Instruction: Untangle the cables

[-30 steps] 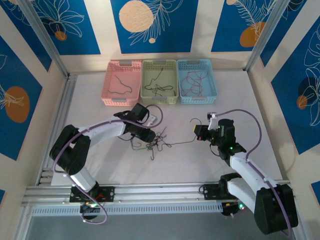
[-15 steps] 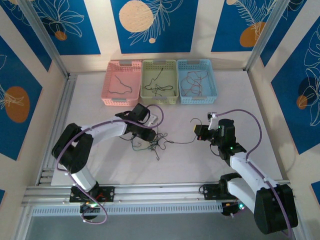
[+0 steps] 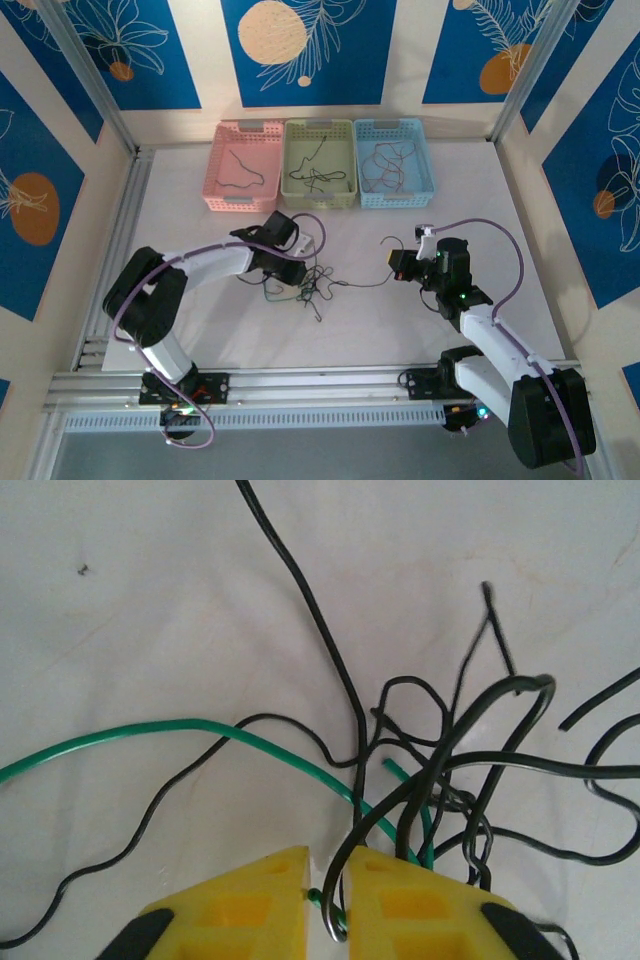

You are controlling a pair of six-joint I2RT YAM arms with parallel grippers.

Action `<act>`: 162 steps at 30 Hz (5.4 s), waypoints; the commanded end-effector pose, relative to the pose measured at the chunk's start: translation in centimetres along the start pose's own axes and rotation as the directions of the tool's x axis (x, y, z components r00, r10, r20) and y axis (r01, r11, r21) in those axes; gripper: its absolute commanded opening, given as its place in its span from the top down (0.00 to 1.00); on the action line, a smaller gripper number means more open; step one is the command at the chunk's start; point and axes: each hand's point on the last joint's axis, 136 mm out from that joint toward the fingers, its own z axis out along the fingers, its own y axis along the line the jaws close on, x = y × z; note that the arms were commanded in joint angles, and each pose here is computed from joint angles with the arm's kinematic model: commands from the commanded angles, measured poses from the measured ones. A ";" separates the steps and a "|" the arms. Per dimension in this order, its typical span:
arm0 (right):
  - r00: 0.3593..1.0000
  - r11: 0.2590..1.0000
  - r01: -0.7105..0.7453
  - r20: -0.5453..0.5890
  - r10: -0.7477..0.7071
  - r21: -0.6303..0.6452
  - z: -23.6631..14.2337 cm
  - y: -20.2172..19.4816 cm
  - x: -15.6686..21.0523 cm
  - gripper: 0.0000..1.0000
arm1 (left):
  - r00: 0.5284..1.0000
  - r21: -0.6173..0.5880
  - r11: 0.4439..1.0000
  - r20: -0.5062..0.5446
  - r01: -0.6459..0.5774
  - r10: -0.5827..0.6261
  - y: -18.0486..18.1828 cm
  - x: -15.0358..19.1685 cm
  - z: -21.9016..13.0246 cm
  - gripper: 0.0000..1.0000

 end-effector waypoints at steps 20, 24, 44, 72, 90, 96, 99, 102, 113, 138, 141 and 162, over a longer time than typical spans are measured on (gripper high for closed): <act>0.983 0.966 -0.127 0.155 0.094 0.225 -3.0 -4.7 -1.6 1.00 | 0.930 -0.390 0.878 0.340 0.277 -0.142 7.7 1.4 -20.0 1.00; 0.959 0.940 -0.236 0.215 0.184 0.246 -4.2 -6.7 -1.7 1.00 | 0.920 -0.472 0.822 0.363 0.318 -0.148 9.8 3.0 -23.6 1.00; 0.975 0.984 -0.173 0.147 0.165 0.039 -2.9 -2.6 -2.9 1.00 | 0.900 0.156 0.977 0.388 0.145 -0.196 -0.4 -0.9 -18.5 0.74; 0.982 0.984 -0.161 0.110 0.153 0.070 -2.2 -3.2 -1.1 1.00 | 0.952 0.061 0.964 0.153 0.258 -0.265 -6.7 0.6 -3.8 0.36; 0.982 0.985 -0.160 0.110 0.152 0.070 -2.2 -3.2 -1.2 1.00 | 0.927 0.096 0.933 0.114 0.347 -0.357 -5.3 0.3 1.7 0.51; 0.982 0.985 -0.159 0.110 0.151 0.070 -2.1 -3.2 -1.2 1.00 | 0.933 0.085 0.943 0.140 0.321 -0.331 -5.2 0.1 1.1 0.92; 0.982 0.985 -0.159 0.111 0.151 0.069 -2.2 -3.2 -1.2 1.00 | 0.949 0.061 0.959 0.142 0.275 -0.281 -5.1 0.1 -0.1 1.00; 0.983 0.985 -0.160 0.108 0.152 0.070 -2.1 -3.2 -1.1 1.00 | 0.962 0.060 0.972 0.146 0.226 -0.233 -5.3 0.3 -2.1 1.00; 0.978 0.976 -0.173 0.137 0.154 0.133 -2.4 -4.4 -1.3 1.00 | 0.997 0.089 0.994 0.037 0.070 -0.074 -7.0 4.1 -9.8 1.00; 0.974 0.963 -0.205 0.132 0.183 0.175 -2.1 -5.5 -0.8 1.00 | 0.998 0.367 0.930 0.052 0.002 -0.023 -11.5 7.4 -14.1 1.00; 0.975 0.966 -0.204 0.116 0.187 0.159 -1.9 -5.3 -0.7 1.00 | 0.999 0.361 0.932 0.049 -0.006 -0.013 -11.4 7.3 -13.6 1.00; 0.967 0.943 -0.232 0.165 0.196 0.240 -3.0 -6.8 -1.0 1.00 | 0.983 -0.752 0.634 0.147 0.182 -0.108 9.4 7.0 -26.4 1.00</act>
